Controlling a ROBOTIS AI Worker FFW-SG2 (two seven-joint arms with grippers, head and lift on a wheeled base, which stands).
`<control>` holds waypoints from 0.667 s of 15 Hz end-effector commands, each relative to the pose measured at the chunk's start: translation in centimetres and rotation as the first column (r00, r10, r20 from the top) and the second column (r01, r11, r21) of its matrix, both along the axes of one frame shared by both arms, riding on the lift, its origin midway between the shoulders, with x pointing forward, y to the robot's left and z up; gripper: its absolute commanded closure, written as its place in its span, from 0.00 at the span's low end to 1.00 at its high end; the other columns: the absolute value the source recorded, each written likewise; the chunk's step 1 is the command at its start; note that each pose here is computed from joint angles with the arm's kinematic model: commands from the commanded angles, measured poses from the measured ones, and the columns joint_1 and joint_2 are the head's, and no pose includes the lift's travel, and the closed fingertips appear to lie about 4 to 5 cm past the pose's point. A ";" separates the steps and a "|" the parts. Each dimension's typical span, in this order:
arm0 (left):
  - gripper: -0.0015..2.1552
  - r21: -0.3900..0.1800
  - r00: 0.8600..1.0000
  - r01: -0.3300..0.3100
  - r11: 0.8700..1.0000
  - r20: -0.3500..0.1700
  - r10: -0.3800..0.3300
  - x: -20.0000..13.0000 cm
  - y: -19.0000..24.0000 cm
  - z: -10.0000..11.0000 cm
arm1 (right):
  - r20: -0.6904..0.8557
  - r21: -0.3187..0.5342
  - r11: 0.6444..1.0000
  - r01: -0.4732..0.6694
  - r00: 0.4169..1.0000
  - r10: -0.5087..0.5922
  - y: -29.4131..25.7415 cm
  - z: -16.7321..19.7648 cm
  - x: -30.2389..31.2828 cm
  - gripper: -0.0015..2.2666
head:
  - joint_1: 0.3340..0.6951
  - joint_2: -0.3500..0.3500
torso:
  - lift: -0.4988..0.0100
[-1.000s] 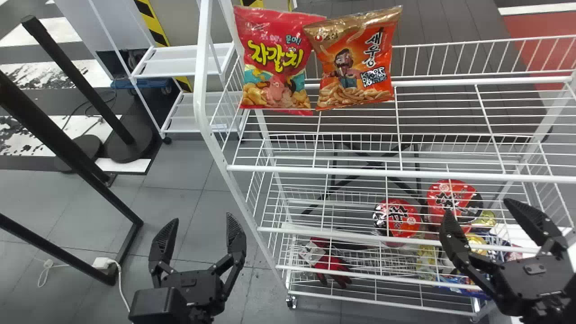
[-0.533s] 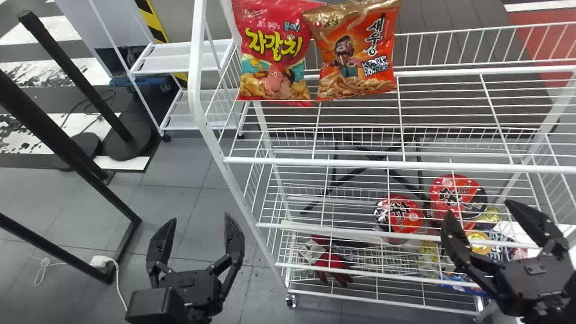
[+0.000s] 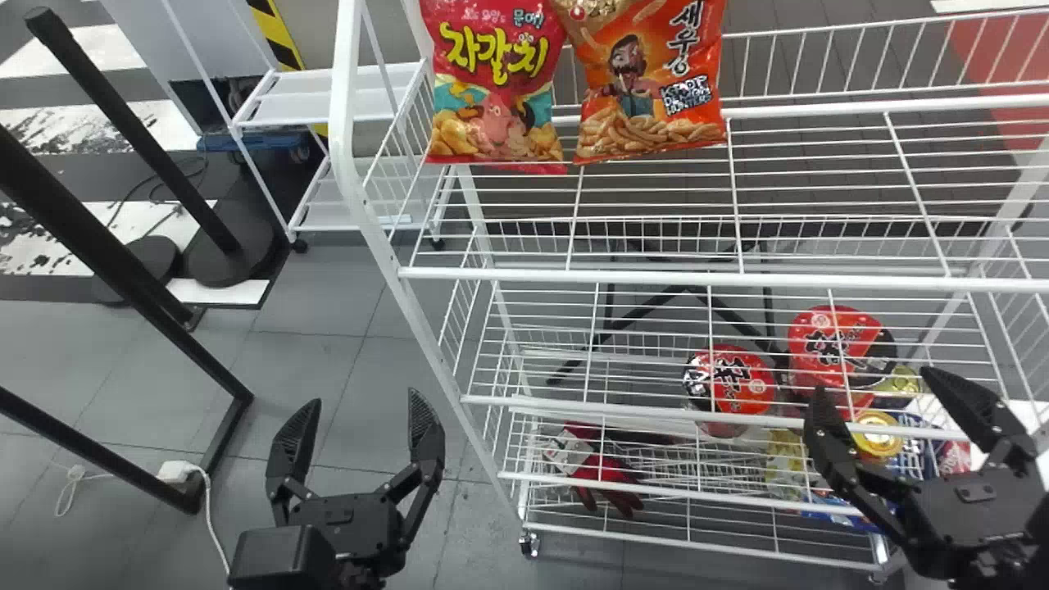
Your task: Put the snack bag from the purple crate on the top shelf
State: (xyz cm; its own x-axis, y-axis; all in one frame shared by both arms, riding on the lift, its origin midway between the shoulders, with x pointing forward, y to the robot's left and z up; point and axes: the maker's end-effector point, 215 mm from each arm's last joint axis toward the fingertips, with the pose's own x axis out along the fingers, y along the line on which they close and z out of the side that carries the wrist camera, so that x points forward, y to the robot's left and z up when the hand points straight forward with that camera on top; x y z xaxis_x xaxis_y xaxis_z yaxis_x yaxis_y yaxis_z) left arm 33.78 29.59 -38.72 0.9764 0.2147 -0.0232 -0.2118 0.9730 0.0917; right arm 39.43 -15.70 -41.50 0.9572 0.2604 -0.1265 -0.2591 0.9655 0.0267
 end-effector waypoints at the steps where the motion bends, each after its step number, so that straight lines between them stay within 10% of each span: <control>1: 0.06 0.000 1.000 0.001 1.000 0.002 -0.001 0.0 0.0 0.1 | -0.002 0.001 1.000 0.001 1.000 -0.001 0.0 -0.1 0.0 0.05 | 1.00 0.81 | 0.69; 10: 0.06 -0.003 1.000 -0.002 1.000 0.004 0.002 -0.3 0.0 0.0 | -0.007 0.001 1.000 -0.003 1.000 0.003 0.1 -0.4 -0.1 0.05 | 1.00 0.81 | 0.62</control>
State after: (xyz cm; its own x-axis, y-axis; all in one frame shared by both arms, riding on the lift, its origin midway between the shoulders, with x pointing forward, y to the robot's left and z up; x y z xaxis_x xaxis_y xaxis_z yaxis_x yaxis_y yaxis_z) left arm 33.51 29.62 -38.69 0.9763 0.2155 -0.0194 -0.2131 0.9730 0.0884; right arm 39.38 -15.63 -41.73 0.9563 0.2617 -0.1304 -0.2603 0.9651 0.0279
